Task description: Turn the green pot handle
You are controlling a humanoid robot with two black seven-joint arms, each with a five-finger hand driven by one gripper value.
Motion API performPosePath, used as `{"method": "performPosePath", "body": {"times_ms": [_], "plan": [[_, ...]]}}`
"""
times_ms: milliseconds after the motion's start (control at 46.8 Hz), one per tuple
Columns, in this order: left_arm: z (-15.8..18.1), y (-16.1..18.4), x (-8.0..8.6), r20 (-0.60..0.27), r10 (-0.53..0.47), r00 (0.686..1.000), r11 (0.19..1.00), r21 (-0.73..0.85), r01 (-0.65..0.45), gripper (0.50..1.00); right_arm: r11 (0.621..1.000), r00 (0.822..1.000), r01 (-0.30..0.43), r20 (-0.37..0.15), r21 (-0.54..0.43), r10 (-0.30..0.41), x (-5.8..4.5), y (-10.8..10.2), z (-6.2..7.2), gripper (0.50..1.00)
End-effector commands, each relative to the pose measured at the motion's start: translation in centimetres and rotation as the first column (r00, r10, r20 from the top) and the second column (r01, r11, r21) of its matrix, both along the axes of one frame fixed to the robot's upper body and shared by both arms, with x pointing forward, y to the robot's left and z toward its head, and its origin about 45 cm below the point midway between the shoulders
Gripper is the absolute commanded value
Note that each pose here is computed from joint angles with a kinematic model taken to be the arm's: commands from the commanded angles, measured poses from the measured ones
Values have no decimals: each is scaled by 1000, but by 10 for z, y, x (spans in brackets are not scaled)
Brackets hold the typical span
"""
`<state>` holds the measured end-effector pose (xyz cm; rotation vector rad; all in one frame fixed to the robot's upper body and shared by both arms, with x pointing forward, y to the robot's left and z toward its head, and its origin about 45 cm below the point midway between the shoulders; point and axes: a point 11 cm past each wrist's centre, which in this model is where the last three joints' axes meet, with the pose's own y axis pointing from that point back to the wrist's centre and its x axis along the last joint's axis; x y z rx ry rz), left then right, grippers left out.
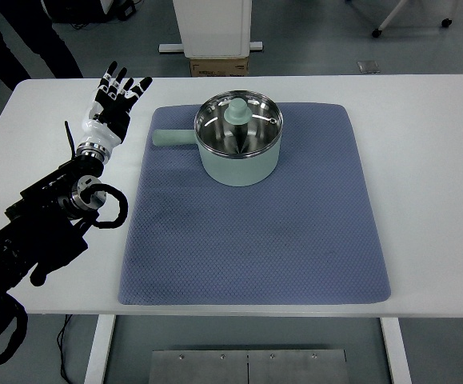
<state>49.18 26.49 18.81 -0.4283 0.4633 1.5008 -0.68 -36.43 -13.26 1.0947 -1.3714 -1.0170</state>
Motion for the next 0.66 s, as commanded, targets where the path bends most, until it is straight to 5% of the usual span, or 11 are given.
{"method": "performPosePath", "body": {"times_ms": [0, 641], "plan": [[-1, 4, 0, -1, 7, 1000, 1000, 4, -7, 1000, 1000, 1000, 0, 0, 0, 0, 0, 0, 0, 1000], [3, 7, 1, 20, 12, 1000, 999, -40, -11, 1000, 1000, 1000, -13, 13, 2, 13, 10, 1, 0, 1000]]}}
